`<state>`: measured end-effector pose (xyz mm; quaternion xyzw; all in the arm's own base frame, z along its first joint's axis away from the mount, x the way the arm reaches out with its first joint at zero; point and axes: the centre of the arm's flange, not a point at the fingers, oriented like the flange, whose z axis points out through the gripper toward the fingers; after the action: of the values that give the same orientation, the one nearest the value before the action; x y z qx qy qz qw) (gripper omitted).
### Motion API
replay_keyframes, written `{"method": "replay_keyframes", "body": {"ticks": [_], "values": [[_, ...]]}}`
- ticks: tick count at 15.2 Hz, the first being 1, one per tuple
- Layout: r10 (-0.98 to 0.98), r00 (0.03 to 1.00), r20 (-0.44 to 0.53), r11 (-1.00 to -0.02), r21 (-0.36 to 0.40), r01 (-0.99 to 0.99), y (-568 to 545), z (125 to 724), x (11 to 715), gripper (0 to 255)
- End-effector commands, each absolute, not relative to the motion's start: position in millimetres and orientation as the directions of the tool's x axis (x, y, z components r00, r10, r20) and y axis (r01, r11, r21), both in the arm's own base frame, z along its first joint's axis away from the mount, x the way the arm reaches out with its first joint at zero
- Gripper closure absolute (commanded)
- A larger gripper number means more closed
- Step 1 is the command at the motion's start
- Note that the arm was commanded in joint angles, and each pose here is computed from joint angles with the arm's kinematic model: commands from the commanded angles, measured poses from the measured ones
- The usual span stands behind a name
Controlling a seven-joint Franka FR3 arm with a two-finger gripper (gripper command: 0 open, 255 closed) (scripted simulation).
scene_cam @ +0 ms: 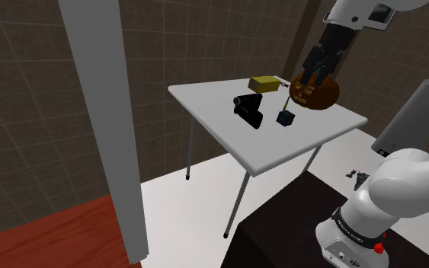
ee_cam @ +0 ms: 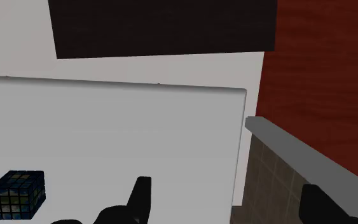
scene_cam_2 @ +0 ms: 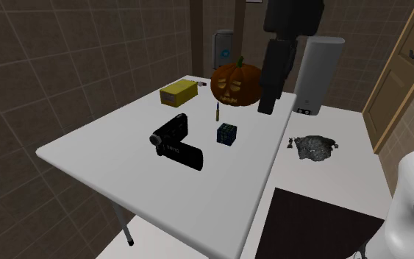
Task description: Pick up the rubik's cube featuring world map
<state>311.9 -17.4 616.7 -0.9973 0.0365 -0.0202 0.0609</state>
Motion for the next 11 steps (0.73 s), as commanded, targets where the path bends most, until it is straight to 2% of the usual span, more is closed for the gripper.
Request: {"method": "replay_keyframes", "body": {"ticks": [1,11], "values": [[-0.075,0.997,0.036,-0.990,-0.123,-0.070,-17.4,616.7,311.9,0],[-0.012,0.999,0.031,-0.996,-0.088,-0.009,-105.2,534.9,358.7,0]]}}
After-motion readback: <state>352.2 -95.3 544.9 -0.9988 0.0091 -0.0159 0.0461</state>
